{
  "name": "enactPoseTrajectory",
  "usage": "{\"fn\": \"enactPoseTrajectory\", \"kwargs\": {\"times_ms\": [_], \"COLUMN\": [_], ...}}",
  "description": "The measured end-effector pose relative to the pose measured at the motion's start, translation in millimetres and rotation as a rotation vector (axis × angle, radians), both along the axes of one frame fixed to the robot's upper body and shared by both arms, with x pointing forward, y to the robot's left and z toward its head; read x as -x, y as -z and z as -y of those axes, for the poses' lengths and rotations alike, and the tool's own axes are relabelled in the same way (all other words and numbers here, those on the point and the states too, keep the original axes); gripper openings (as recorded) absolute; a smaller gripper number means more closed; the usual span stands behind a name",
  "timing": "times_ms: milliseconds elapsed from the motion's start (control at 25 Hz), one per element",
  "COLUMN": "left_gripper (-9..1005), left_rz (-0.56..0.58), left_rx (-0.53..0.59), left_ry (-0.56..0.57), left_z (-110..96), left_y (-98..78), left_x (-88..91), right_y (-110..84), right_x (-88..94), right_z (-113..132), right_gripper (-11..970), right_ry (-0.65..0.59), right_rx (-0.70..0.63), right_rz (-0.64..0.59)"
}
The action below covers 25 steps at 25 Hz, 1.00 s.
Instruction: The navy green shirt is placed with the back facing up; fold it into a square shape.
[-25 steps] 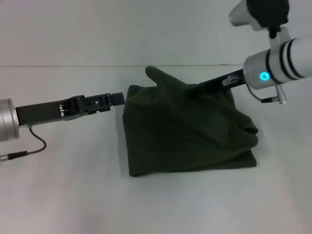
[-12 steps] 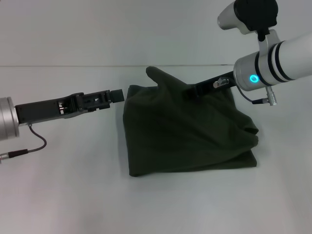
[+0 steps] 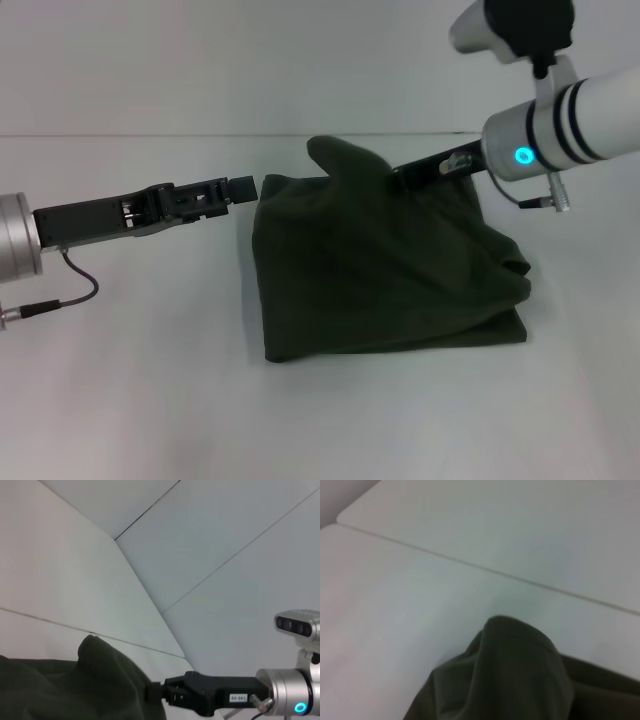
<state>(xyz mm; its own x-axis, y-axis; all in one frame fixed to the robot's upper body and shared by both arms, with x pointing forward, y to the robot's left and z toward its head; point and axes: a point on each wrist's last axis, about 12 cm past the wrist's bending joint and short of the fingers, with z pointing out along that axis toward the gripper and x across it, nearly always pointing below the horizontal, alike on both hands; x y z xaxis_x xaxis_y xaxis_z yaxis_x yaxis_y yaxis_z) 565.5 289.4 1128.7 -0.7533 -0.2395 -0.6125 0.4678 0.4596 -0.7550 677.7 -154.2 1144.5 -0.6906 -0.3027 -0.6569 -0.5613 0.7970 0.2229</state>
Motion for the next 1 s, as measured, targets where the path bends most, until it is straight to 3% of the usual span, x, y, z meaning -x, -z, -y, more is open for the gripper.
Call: {"fn": "enactPoseTrajectory", "kwargs": {"times_ms": [200,400,640,1000], "left_gripper": [865,865,865,865], "left_rz": [0.002,0.011,0.022,0.024], "left_rx": [0.002,0.012,0.013,0.023], "left_ry": [0.001,-0.002,-0.002,-0.014], "left_z": [0.5,0.7,1.2,-0.1], "left_y": [-0.3,-2.5,-3.7,-3.9], "left_x": [0.1,-0.4,-1.9,-2.3], "right_y": [-16.7,-33.3,-23.0,-15.4], "right_x": [0.7,6.6,3.8,1.7], "right_z": [12.6,26.7,27.8,22.9], "right_gripper": [19,28,54,92], "right_ry": [0.038,0.11,0.159,0.163], "right_rx": [-0.039,-0.032,0.073,0.092], "right_rz": [0.014,0.009,0.028,0.016]}}
